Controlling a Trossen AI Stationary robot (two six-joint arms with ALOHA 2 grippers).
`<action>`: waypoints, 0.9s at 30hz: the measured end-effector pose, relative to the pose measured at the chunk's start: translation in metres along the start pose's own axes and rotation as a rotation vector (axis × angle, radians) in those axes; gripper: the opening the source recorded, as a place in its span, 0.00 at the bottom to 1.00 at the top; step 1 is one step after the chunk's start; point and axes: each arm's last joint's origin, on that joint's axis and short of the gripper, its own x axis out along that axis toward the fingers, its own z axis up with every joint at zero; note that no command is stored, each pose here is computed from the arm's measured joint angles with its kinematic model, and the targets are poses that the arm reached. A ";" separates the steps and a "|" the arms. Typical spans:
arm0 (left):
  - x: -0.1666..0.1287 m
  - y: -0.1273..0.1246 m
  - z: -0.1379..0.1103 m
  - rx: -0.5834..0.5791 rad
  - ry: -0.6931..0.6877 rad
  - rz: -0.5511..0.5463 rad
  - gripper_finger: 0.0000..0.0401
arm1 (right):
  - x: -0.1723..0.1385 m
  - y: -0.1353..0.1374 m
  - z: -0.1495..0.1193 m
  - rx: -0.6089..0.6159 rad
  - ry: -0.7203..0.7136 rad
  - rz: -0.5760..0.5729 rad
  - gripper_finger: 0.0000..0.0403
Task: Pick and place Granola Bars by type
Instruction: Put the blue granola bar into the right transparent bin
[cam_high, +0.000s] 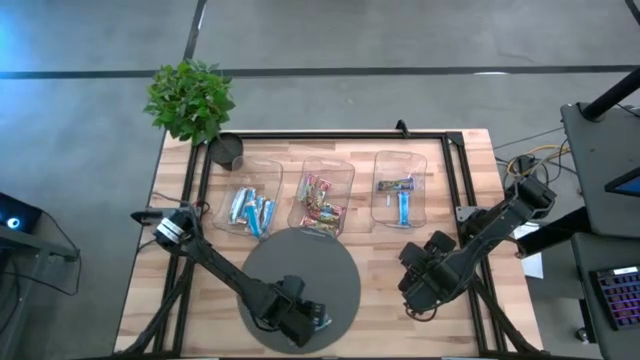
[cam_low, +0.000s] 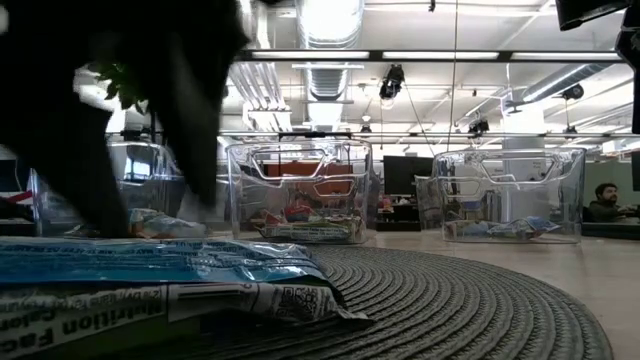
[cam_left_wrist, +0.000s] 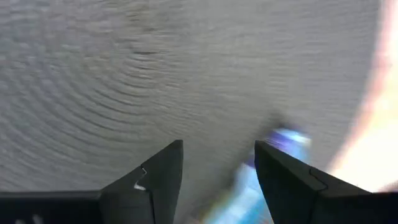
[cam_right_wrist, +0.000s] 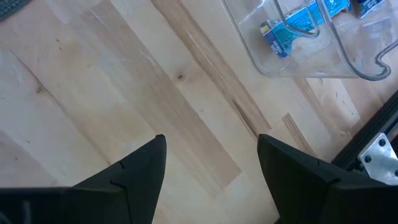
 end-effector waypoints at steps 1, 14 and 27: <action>0.004 0.002 0.000 0.006 0.008 0.028 0.45 | 0.000 0.000 0.000 0.000 0.000 0.000 0.60; -0.013 -0.023 -0.019 0.347 -0.083 -0.169 0.45 | 0.000 0.000 0.000 0.009 0.008 0.004 0.60; 0.000 -0.023 -0.037 0.763 0.034 -0.134 0.45 | 0.000 0.001 -0.001 0.024 0.046 0.013 0.60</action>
